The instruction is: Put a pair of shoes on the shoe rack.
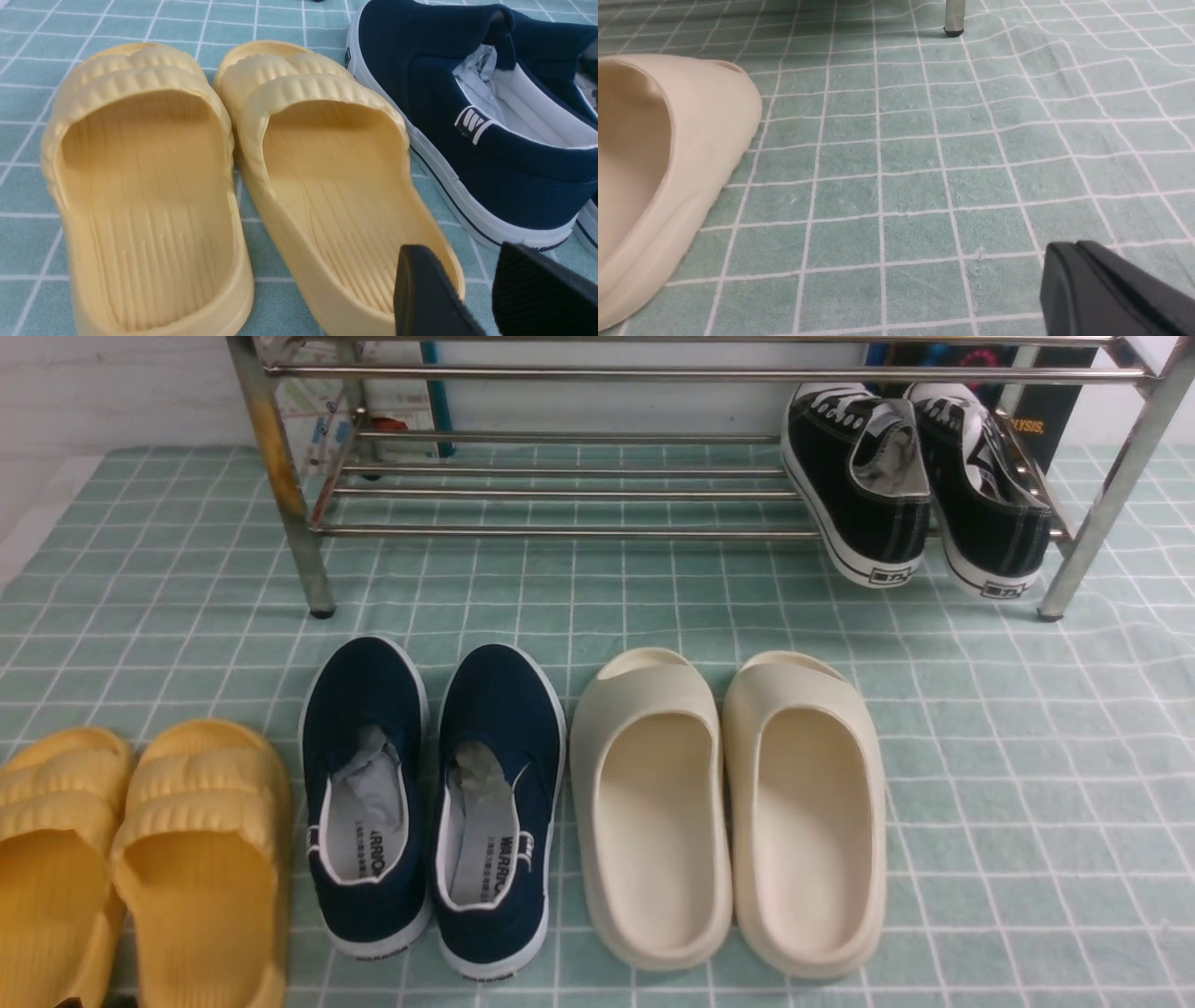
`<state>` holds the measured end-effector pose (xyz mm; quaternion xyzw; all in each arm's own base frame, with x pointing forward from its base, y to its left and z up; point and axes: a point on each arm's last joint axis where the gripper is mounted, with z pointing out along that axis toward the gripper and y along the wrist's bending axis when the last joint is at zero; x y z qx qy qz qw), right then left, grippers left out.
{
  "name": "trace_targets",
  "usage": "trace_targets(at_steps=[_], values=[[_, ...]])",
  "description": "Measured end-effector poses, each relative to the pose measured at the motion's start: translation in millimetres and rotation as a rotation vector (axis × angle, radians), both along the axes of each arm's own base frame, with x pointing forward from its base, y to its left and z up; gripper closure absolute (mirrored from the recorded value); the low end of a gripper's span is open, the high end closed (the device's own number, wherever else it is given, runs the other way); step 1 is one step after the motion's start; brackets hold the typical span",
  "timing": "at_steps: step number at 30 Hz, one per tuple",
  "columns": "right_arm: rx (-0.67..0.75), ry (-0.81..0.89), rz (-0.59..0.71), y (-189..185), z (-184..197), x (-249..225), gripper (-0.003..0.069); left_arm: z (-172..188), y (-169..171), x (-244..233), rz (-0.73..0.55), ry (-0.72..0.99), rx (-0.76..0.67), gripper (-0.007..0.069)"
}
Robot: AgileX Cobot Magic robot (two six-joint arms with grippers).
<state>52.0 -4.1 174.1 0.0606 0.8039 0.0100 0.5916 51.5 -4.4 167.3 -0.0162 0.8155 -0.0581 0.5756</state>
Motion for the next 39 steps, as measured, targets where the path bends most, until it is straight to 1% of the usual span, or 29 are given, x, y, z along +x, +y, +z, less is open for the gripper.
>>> trace_targets(at_steps=[8, 39], values=[[0.058, -0.003, -0.009, 0.8, -0.1, 0.0, 0.0663, 0.0, 0.0, 0.0, 0.000, 0.000, 0.000, 0.0386], [0.069, -0.003, -0.009, 1.0, -0.1, 0.0, 0.0651, 0.0, 0.0, 0.0, 0.000, 0.000, 0.000, 0.0386]])
